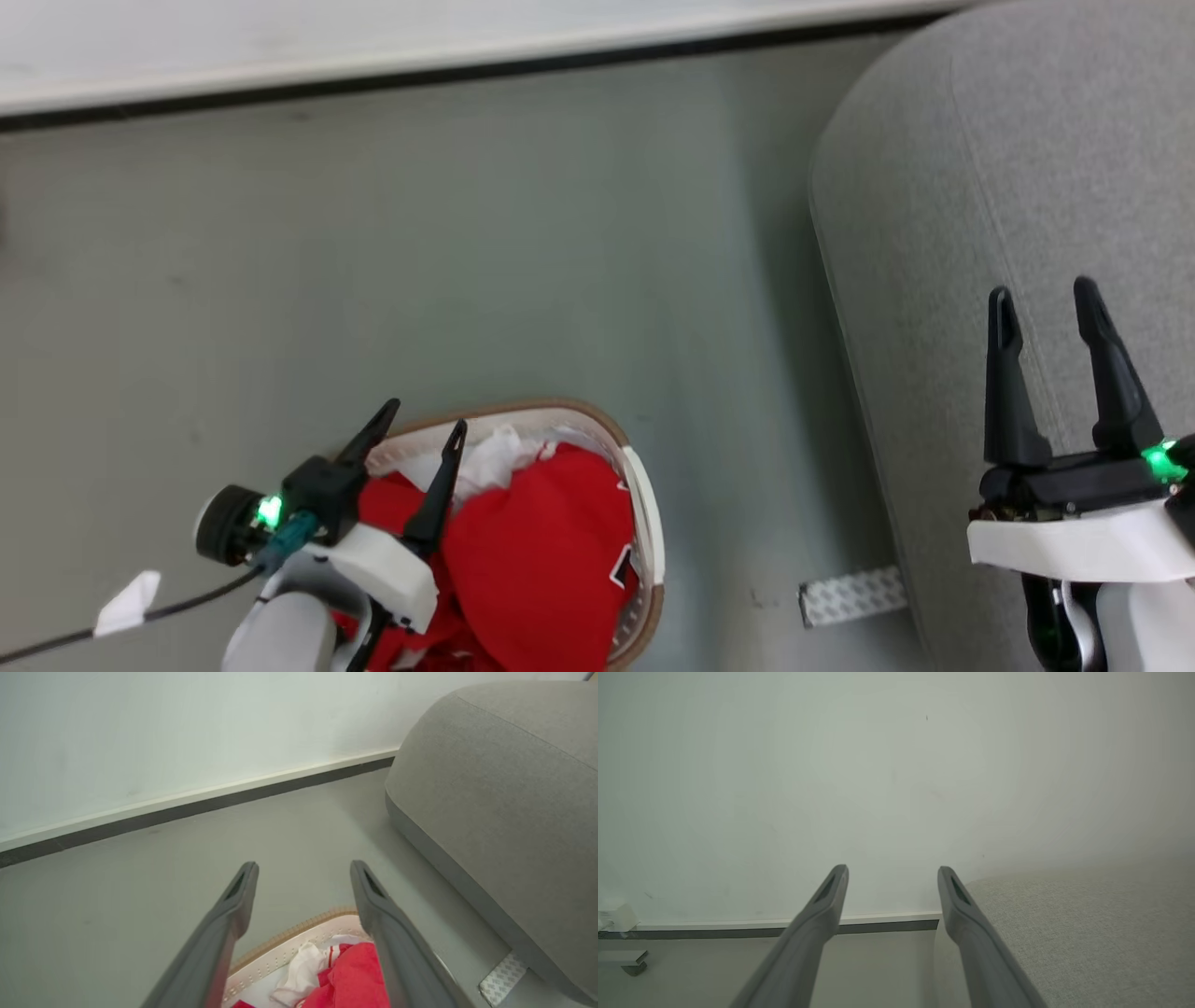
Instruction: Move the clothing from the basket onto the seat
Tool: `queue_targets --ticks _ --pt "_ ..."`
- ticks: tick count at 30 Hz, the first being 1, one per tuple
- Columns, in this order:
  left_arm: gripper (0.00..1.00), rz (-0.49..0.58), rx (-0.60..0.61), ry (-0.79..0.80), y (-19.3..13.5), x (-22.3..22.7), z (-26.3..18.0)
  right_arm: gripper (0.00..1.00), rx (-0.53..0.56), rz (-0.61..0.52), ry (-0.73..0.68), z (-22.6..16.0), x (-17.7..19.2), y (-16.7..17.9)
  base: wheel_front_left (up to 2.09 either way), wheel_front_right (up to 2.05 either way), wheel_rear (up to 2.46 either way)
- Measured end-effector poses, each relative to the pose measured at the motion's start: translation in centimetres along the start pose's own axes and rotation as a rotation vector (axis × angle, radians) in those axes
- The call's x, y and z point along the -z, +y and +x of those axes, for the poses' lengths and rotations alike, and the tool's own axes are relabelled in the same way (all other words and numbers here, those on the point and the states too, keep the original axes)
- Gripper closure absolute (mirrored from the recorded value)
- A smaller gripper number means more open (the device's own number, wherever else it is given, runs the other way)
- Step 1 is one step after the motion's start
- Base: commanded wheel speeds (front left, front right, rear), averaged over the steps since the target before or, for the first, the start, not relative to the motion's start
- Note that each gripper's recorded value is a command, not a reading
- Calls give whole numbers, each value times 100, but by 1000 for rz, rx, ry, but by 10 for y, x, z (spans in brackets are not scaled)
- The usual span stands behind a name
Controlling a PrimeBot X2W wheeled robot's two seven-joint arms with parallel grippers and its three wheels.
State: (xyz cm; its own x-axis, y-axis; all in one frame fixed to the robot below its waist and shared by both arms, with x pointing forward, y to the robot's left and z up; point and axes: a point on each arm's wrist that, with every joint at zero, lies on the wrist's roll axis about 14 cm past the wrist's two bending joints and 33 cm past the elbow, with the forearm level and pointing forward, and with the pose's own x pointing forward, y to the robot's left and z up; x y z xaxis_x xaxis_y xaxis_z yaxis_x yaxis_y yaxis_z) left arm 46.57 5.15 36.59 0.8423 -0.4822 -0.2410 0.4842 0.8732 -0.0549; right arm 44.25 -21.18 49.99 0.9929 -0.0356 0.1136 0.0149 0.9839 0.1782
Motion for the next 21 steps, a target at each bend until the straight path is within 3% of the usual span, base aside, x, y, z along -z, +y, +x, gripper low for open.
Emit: queue_targets --ticks 9,21 --pt "0 -10 220 314 -38 108 32 0 49 -21 31 21 24 -24 0 0 0" --pt "0 -66 354 649 -57 212 43 0 104 -37 119 28 67 -49 0 0 0"
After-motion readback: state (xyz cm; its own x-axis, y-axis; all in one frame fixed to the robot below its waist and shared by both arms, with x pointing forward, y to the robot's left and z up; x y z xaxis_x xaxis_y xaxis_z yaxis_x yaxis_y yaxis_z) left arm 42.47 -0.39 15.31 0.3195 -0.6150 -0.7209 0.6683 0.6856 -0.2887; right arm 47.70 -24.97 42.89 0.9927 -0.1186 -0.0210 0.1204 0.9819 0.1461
